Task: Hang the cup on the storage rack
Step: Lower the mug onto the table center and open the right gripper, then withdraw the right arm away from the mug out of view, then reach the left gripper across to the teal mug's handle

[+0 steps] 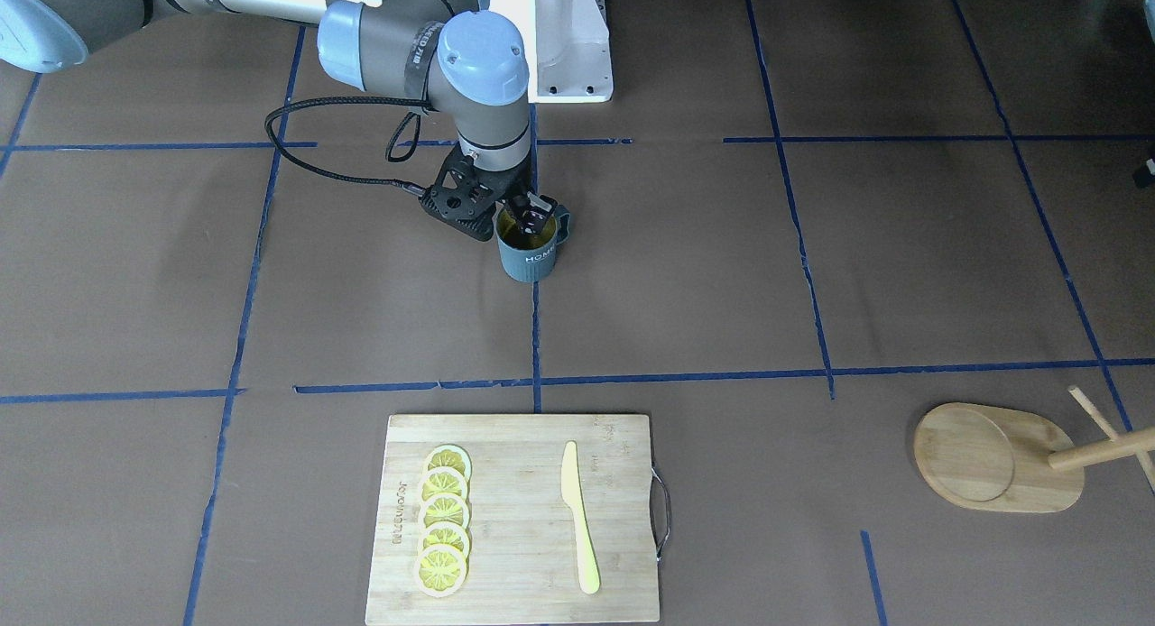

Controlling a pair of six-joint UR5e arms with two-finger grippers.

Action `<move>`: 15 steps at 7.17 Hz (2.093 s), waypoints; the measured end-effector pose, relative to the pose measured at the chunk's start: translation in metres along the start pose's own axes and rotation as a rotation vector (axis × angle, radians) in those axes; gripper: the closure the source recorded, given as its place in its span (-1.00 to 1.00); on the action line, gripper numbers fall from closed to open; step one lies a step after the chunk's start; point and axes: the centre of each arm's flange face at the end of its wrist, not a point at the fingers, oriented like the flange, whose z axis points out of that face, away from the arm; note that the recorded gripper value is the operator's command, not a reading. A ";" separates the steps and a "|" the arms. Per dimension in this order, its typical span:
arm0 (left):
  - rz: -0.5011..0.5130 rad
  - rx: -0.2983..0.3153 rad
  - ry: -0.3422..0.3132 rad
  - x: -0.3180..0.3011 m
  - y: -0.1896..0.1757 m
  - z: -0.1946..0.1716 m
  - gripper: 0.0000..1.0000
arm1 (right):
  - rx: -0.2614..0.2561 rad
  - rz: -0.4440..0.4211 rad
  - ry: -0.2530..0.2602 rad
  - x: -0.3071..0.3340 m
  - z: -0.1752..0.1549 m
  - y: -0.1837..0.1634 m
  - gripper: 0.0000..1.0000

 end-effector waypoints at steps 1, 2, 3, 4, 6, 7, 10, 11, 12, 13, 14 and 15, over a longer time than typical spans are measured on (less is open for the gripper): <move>0.005 0.006 0.000 0.002 -0.002 -0.002 -1.00 | 0.006 -0.039 -0.029 0.004 -0.021 -0.016 -1.00; 0.011 0.014 -0.001 0.006 -0.004 -0.005 -1.00 | 0.012 -0.089 -0.053 0.016 -0.043 -0.041 -1.00; 0.019 0.021 -0.002 0.009 -0.006 -0.007 -1.00 | 0.011 -0.152 -0.071 0.036 -0.065 -0.073 -1.00; 0.025 0.028 -0.003 0.013 -0.009 -0.010 -1.00 | 0.007 -0.225 -0.083 0.062 -0.088 -0.112 -1.00; 0.047 0.042 -0.002 0.023 -0.027 -0.016 -1.00 | 0.019 -0.391 -0.060 0.131 -0.120 -0.208 -1.00; 0.061 0.050 0.003 0.029 -0.033 -0.019 -1.00 | 0.036 -0.485 -0.027 0.178 -0.130 -0.261 -1.00; 0.225 0.116 0.028 0.075 -0.045 -0.014 -1.00 | 0.027 -0.699 0.071 0.339 -0.146 -0.374 -1.00; 0.325 0.135 0.048 0.110 -0.051 0.000 -1.00 | 0.020 -0.747 0.085 0.400 -0.151 -0.396 -1.00; 0.427 0.161 0.075 0.145 -0.056 0.009 -1.00 | 0.013 -0.790 0.097 0.459 -0.155 -0.410 -1.00; 0.528 0.191 0.112 0.181 -0.058 0.020 -1.00 | -0.001 -0.824 0.107 0.519 -0.153 -0.416 -1.00; 0.604 0.214 0.162 0.224 -0.058 0.031 -1.00 | -0.018 -0.837 0.115 0.567 -0.147 -0.414 -1.00; 0.661 0.234 0.213 0.264 -0.056 0.039 -1.00 | -0.029 -0.833 0.118 0.597 -0.139 -0.408 -1.00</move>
